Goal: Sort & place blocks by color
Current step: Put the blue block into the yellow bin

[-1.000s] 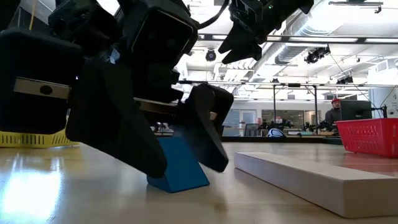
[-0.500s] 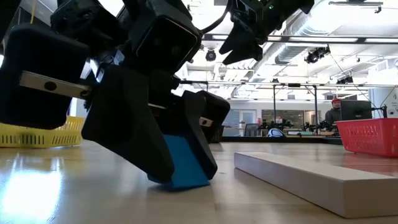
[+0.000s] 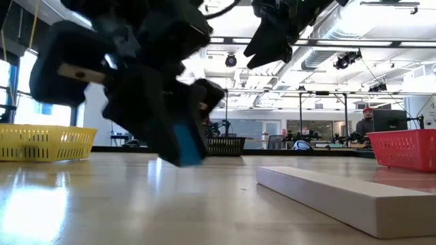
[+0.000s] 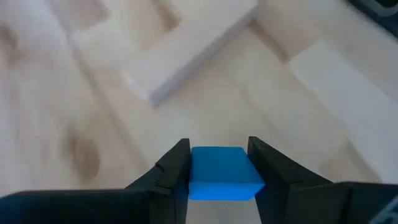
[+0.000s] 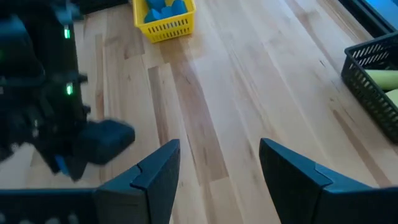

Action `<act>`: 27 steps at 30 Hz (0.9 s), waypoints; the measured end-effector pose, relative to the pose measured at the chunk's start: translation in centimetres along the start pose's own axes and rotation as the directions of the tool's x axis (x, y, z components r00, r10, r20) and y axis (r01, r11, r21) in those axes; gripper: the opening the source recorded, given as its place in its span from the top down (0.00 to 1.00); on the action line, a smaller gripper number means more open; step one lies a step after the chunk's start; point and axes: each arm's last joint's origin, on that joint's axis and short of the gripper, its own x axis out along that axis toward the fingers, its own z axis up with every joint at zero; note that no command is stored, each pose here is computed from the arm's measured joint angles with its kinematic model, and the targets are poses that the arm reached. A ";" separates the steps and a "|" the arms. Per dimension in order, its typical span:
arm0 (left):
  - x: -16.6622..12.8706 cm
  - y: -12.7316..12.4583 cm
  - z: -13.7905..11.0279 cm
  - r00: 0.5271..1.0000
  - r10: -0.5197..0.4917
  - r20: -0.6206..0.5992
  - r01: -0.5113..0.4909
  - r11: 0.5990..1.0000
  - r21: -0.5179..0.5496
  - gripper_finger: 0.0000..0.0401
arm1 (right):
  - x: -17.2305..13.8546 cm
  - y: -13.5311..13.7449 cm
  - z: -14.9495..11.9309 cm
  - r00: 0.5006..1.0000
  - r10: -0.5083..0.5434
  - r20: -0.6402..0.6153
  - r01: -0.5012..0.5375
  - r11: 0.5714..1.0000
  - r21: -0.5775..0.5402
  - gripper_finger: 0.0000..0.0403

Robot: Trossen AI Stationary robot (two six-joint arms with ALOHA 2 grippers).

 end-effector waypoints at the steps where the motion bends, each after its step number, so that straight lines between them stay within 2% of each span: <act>1: -0.5 -0.1 0.0 1.000 0.006 -0.026 -0.006 1.000 -0.004 0.74 | 0.0 0.3 -0.1 1.000 -0.004 0.001 0.004 1.000 -0.008 0.49; 4: -2.1 -0.5 0.5 0.998 0.027 -0.060 -0.027 1.000 0.007 0.74 | -0.1 1.1 -0.3 1.000 -0.003 0.002 0.003 1.000 -0.026 0.49; 7: -3.8 -1.0 0.5 0.991 0.099 -0.094 -0.097 0.995 0.021 0.74 | -0.1 1.9 -0.5 1.000 0.002 0.001 -0.002 0.999 -0.036 0.49; 9: -5.2 -1.4 -0.3 0.980 0.143 -0.142 -0.141 0.990 0.024 0.74 | -0.2 2.4 -0.6 1.000 -0.004 0.003 0.004 0.999 -0.047 0.49; 15: -9.4 -2.4 -2.2 0.941 0.300 -0.159 -0.310 0.950 -0.040 0.74 | -0.4 3.6 -1.1 1.000 -0.019 0.001 0.019 0.999 -0.037 0.49; 21: -13.5 -3.4 -4.9 0.880 0.433 -0.195 -0.462 0.876 -0.141 0.74 | -0.6 5.1 -1.5 1.000 -0.008 0.017 0.009 1.000 -0.025 0.49; 27: -17.0 -4.1 -6.2 0.804 0.533 -0.264 -0.588 0.778 -0.221 0.74 | -0.9 6.6 -1.9 0.999 -0.018 0.042 0.019 0.999 -0.029 0.49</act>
